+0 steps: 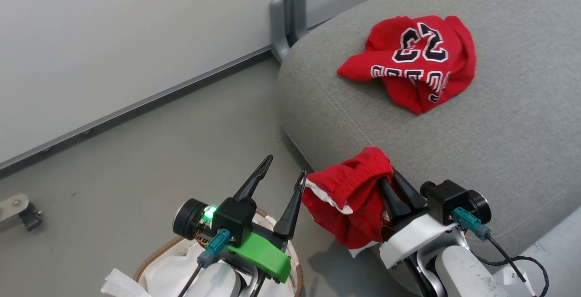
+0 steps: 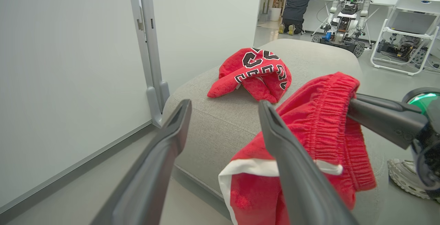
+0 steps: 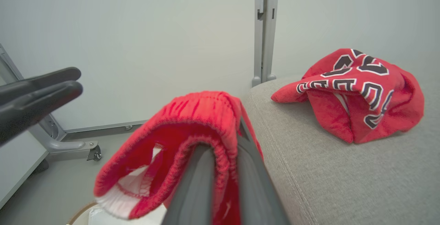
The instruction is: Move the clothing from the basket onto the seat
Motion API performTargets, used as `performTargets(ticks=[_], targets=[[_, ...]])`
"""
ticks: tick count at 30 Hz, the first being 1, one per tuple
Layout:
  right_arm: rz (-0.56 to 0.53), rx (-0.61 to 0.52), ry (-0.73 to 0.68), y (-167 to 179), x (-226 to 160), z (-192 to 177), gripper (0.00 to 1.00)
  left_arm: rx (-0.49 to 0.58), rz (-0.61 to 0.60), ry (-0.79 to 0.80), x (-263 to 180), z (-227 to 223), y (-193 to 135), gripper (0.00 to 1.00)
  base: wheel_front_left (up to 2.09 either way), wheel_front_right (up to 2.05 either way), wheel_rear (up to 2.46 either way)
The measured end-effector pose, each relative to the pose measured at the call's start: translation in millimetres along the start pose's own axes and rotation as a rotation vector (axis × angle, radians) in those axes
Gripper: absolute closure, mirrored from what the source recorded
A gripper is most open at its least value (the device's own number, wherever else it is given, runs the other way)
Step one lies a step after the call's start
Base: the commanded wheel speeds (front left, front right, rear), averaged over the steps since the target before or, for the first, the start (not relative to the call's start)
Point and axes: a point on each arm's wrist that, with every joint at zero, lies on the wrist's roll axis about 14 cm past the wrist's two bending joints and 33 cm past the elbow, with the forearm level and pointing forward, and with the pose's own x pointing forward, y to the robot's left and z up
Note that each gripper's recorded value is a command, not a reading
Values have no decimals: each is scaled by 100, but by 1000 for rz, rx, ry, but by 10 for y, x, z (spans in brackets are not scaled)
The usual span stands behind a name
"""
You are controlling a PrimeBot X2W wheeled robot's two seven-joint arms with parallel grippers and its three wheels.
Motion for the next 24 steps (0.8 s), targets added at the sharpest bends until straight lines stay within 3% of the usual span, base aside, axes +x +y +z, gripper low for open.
performTargets(ticks=[12,18,24], targets=[[-222,-44,-38,-660,-380,205,100,-45,-167,28,271,-172,-435,0,0,0,0],[-211,-145,-110,-779,-94,546,100,-64,-157,52,300,-301,-357,0,0,0,0],[-179,-321,-231,-986,306,1195,100,-67,-142,83,313,-470,-245,0,0,0,0]])
